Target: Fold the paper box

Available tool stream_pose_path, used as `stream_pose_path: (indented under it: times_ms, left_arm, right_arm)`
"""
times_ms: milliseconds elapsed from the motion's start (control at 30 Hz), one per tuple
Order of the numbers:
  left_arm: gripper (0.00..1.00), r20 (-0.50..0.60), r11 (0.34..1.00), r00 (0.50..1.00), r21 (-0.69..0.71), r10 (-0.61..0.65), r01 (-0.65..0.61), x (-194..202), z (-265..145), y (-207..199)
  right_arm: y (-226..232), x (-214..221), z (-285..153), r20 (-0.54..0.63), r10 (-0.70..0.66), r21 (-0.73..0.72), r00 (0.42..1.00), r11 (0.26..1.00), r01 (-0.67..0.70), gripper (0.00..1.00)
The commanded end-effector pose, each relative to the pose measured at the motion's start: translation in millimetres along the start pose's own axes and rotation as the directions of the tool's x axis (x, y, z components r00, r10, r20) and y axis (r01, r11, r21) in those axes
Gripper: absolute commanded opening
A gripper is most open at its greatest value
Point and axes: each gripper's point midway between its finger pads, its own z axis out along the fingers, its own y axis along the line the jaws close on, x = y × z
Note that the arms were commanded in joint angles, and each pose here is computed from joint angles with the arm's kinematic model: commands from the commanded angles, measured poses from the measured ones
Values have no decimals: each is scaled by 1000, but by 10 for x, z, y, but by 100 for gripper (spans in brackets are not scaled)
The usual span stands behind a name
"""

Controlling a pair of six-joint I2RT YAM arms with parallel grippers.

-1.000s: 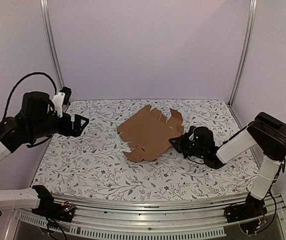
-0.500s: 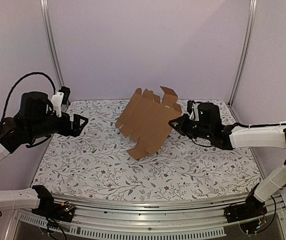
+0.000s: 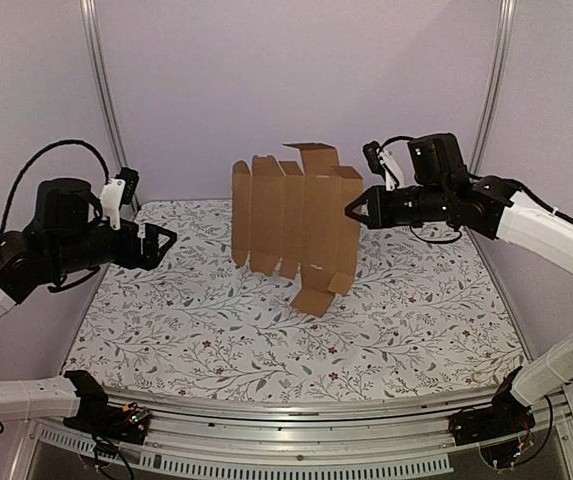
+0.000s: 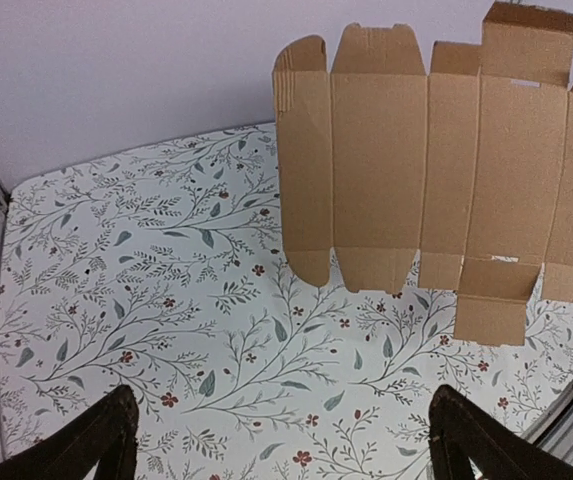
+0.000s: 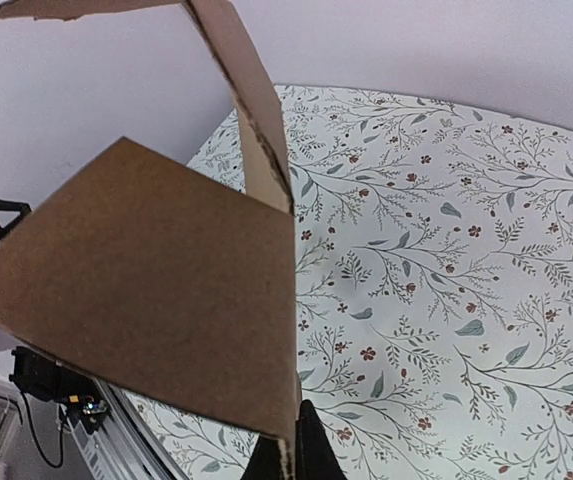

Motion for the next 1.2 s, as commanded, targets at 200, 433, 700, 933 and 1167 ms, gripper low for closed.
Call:
stream_pose_path:
  times_ms: [200, 433, 700, 933, 1167]
  left_arm:
    - [100, -28, 977, 1000, 212, 13, -7, -378, -107, -428]
    - [100, -75, 935, 992, 348, 97, -65, -457, -165, -765]
    - [99, -104, 926, 964, 321, 245, -200, -426, -5, -1015]
    - [99, -77, 893, 913, 259, 400, -369, -394, 180, -1228]
    - [97, 20, 804, 841, 280, 541, -524, -328, 279, -1553]
  right_arm:
    - [124, 270, -543, -402, -373, -63, 836, 922, 382, 0]
    - [190, 360, -687, -523, -458, -168, 719, 882, 440, 0]
    - [260, 538, -608, -574, -448, -250, 686, 893, 374, 0]
    - [154, 622, -418, -618, -406, -217, 674, 911, 350, 0]
    - [109, 695, -292, -638, -370, -197, 675, 926, 322, 0]
